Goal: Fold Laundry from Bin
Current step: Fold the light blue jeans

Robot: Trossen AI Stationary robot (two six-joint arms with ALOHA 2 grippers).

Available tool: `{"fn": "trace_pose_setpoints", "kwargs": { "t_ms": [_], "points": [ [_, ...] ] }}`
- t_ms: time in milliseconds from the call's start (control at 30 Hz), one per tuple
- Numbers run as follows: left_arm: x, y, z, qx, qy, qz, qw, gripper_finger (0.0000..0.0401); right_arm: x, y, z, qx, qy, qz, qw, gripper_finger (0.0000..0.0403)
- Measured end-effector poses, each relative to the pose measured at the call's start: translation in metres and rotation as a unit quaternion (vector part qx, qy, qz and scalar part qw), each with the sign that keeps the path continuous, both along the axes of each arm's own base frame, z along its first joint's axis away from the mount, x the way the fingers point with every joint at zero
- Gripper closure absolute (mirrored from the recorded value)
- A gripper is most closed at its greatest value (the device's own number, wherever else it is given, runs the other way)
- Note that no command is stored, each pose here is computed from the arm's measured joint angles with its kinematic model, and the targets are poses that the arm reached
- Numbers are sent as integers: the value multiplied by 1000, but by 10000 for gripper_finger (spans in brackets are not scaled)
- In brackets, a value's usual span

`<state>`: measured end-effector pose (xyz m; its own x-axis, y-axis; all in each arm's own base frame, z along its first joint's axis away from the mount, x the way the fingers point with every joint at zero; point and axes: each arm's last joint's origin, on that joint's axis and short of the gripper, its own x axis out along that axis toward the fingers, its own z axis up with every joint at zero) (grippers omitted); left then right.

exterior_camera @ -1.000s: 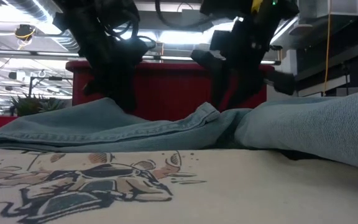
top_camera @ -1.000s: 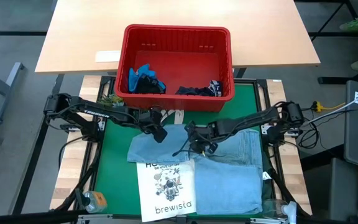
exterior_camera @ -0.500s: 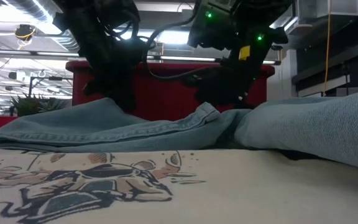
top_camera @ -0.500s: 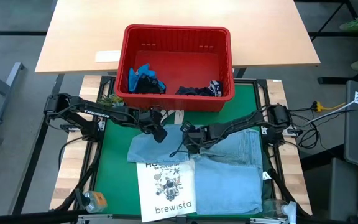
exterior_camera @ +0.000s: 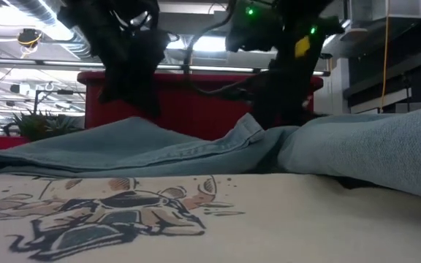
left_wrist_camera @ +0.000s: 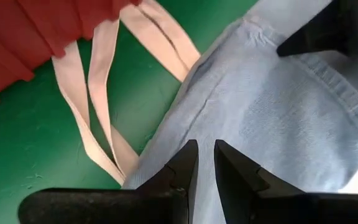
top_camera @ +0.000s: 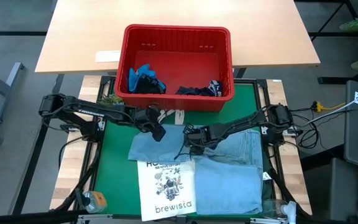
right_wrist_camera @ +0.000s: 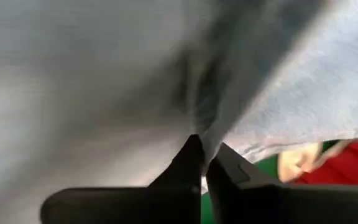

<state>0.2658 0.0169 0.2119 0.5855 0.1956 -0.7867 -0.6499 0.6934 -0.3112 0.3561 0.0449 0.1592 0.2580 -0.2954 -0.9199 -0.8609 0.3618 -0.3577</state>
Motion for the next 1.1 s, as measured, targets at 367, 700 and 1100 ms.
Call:
{"fn": "trace_pose_setpoints", "kwargs": {
  "t_ms": [367, 700, 1100],
  "points": [
    [-16, -10, 2, 10, 55, -13, 998, 352, -4, 16, 20, 11, 52, 25, 998, 395],
    [-29, -28, -25, 44, 138, 0, 989, 352, -6, 22, 19, 101, 72, 54, 991, 400],
    [-52, -35, -80, 41, 216, 57, 974, 352, -5, 21, 19, 96, 70, 55, 991, 401]
  ]
}}
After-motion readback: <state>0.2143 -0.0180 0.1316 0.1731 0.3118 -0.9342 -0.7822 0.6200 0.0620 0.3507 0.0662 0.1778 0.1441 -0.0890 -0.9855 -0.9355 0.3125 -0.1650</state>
